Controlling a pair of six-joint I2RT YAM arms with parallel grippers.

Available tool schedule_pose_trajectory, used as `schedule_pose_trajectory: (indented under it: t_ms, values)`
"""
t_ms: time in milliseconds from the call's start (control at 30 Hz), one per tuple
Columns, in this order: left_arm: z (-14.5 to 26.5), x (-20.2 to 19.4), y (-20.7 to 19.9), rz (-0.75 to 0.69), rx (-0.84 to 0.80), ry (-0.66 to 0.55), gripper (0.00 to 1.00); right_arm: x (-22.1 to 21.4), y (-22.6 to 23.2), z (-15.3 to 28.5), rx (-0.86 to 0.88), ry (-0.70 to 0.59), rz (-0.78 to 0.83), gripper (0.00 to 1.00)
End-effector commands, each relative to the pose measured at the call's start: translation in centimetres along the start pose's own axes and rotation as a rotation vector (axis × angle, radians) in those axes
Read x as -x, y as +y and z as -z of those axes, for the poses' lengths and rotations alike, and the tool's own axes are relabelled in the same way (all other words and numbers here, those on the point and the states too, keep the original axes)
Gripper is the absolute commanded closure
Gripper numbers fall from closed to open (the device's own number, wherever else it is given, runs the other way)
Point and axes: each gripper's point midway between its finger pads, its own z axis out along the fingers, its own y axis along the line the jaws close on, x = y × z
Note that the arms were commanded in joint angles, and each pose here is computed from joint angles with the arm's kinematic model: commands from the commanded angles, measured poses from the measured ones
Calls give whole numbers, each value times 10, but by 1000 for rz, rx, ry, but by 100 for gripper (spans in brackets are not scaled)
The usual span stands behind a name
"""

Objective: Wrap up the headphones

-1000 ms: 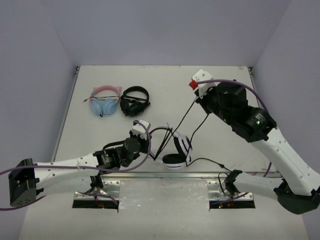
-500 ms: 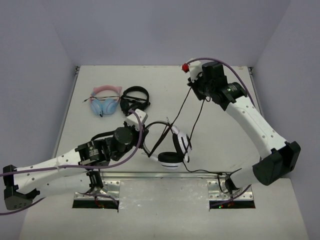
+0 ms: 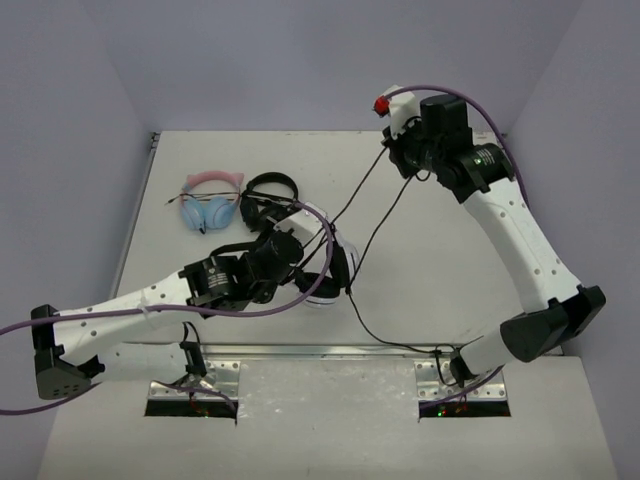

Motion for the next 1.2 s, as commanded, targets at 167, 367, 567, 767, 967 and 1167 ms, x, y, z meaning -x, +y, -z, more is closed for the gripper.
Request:
schedule_pose_trajectory:
  t_ms: [167, 367, 567, 767, 967, 1167]
  values:
    - [5, 65, 27, -152, 98, -209, 100, 1, -26, 0, -29, 35, -119, 99]
    - [-7, 53, 27, -306, 167, -206, 100, -4, -7, -10, 91, 98, -190, 99]
    - [-8, 74, 30, -311, 196, -286, 100, -2, 13, -7, 186, 95, -258, 99]
    - [-38, 89, 59, -224, 312, -289, 100, -12, 23, 12, 217, 121, -265, 99]
    - [-81, 89, 78, -174, 363, -204, 100, -21, 28, 31, 215, 124, -266, 99]
    - [-96, 69, 31, -208, 109, -195, 100, -38, -5, 17, 67, 112, -260, 99]
